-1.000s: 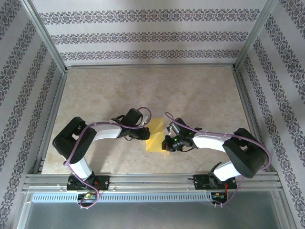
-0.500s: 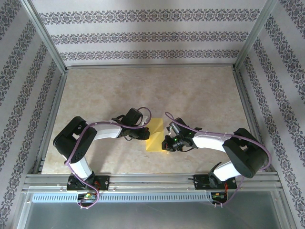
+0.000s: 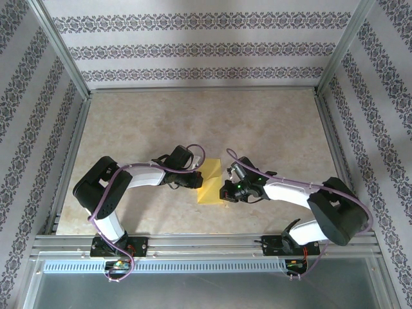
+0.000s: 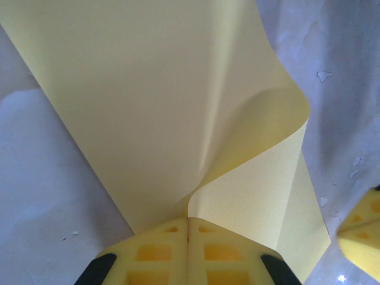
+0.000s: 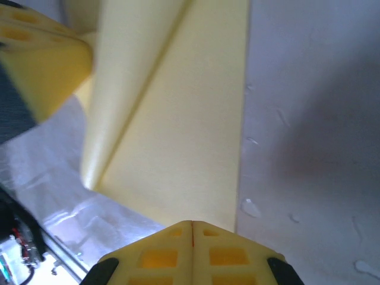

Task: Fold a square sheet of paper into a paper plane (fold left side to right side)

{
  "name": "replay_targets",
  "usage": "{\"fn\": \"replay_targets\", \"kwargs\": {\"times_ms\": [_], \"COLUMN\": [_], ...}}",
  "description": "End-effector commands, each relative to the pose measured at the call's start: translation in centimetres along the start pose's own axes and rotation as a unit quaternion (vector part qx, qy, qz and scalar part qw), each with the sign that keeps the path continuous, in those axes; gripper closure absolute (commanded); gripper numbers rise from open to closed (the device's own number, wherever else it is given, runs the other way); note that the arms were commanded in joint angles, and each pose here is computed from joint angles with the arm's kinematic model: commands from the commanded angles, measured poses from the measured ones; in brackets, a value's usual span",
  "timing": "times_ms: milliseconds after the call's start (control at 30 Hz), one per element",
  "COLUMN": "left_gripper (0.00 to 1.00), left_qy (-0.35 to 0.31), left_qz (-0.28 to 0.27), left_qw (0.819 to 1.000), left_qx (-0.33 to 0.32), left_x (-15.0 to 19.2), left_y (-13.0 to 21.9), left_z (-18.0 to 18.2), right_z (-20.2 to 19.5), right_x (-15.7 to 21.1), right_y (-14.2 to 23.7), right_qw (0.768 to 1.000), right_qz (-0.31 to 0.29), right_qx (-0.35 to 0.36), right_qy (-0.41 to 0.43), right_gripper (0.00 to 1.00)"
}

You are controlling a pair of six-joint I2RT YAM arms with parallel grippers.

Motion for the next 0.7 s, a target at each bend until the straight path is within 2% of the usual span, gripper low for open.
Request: {"fn": "replay_targets", "kwargs": {"times_ms": [0, 233, 433, 667], "left_gripper": [0.98, 0.99, 0.98, 0.98], "left_qy": [0.001, -0.001, -0.002, -0.003], "left_qz": [0.022, 0.023, 0.022, 0.021], "left_qw": [0.999, 0.999, 0.999, 0.999], "left_qx": [-0.031, -0.032, -0.032, -0.034], "left_x": [0.8, 0.9, 0.9, 0.9], "left_y": [-0.9, -0.8, -0.8, -0.7], "left_z": [1.7, 1.6, 1.5, 1.6], "right_z": [1.8, 3.7, 4.7, 3.8], "right_x": [-2.1, -4.4, -5.6, -5.5], "right_y": [1.5, 0.3, -1.9, -3.8], "right_qw": [0.998, 0.994, 0.995, 0.997], "right_qz": [-0.049, -0.079, -0.07, -0.047], "right_qx": [-0.031, -0.068, -0.071, -0.053], "right_qy": [0.011, 0.015, 0.024, 0.016], "right_gripper": [1.0, 1.0, 1.0, 1.0]}}
Point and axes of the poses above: each hand's point on the last joint's axis, 136 mm out from that joint toward the fingers, its own y axis back along the fingers, its own z axis along the line the jaws close on, x = y × z, the point moved 6 cm from there along y, back along the fingers, and after that the axes turned 14 degrees about y, right-handed, at the moved point
